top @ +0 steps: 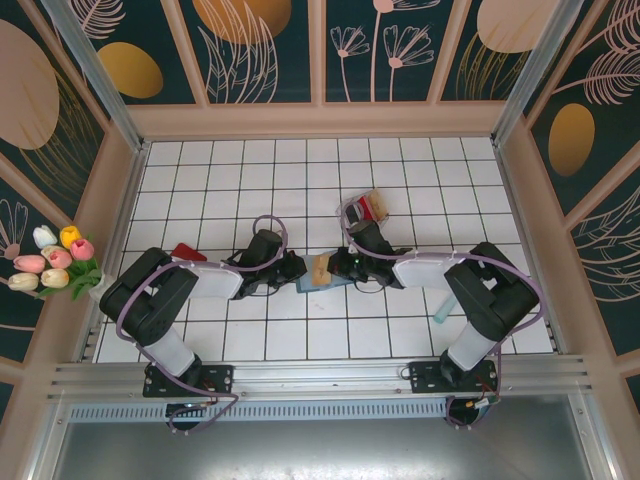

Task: Put the credit cards into the card holder

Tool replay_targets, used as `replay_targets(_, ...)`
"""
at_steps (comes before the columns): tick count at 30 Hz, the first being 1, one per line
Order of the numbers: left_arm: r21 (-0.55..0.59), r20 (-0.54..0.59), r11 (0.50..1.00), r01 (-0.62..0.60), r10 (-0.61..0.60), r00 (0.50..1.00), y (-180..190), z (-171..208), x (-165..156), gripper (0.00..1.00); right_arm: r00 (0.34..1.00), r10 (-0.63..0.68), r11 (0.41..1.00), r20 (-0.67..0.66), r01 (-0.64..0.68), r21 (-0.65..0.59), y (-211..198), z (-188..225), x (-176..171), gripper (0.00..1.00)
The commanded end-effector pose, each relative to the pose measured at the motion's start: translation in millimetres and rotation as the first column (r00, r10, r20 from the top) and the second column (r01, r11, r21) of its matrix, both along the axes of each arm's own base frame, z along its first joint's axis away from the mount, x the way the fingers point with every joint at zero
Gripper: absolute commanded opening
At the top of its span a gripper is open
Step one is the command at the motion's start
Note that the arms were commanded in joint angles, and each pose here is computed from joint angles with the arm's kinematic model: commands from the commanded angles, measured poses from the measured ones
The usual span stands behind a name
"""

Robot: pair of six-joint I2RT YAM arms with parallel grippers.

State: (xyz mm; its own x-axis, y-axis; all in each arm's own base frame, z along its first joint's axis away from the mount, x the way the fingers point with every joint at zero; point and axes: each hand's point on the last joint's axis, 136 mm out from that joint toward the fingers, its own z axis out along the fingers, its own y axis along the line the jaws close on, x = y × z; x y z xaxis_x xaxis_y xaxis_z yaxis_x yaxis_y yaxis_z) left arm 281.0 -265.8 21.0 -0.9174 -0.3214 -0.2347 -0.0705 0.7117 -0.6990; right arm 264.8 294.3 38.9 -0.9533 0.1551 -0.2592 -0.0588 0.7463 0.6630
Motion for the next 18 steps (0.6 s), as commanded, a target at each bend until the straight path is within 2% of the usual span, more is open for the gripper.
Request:
replay_targets(1,0.052,-0.021,0.999,0.000,0.001,1.000,5.9,-9.3,-2.6,0.13,0.997,0.076,0.997,-0.015,-0.076,-0.008,4.1,-2.1,-14.7,0.00)
replay_targets(5,0.046,-0.014,0.999,-0.004,0.004,1.000,4.9,-7.3,-1.0,0.16,0.992,0.126,0.992,-0.009,-0.126,0.022,14.2,-0.4,-16.7,0.00)
replay_targets(8,0.044,-0.005,0.999,0.001,-0.001,1.000,3.1,-2.9,1.0,0.19,0.993,0.114,0.993,-0.008,-0.114,0.000,12.9,-4.9,-13.5,0.00)
replay_targets(12,0.054,0.033,0.998,-0.019,0.017,0.999,7.7,9.4,4.8,0.30,0.995,0.097,0.995,-0.015,-0.097,-0.003,15.6,-8.1,-7.7,0.00)
replay_targets(18,0.128,0.074,0.987,-0.094,0.085,0.994,31.5,21.8,4.2,0.40,0.995,0.099,0.995,-0.024,-0.100,-0.024,16.8,-13.2,-5.9,0.01)
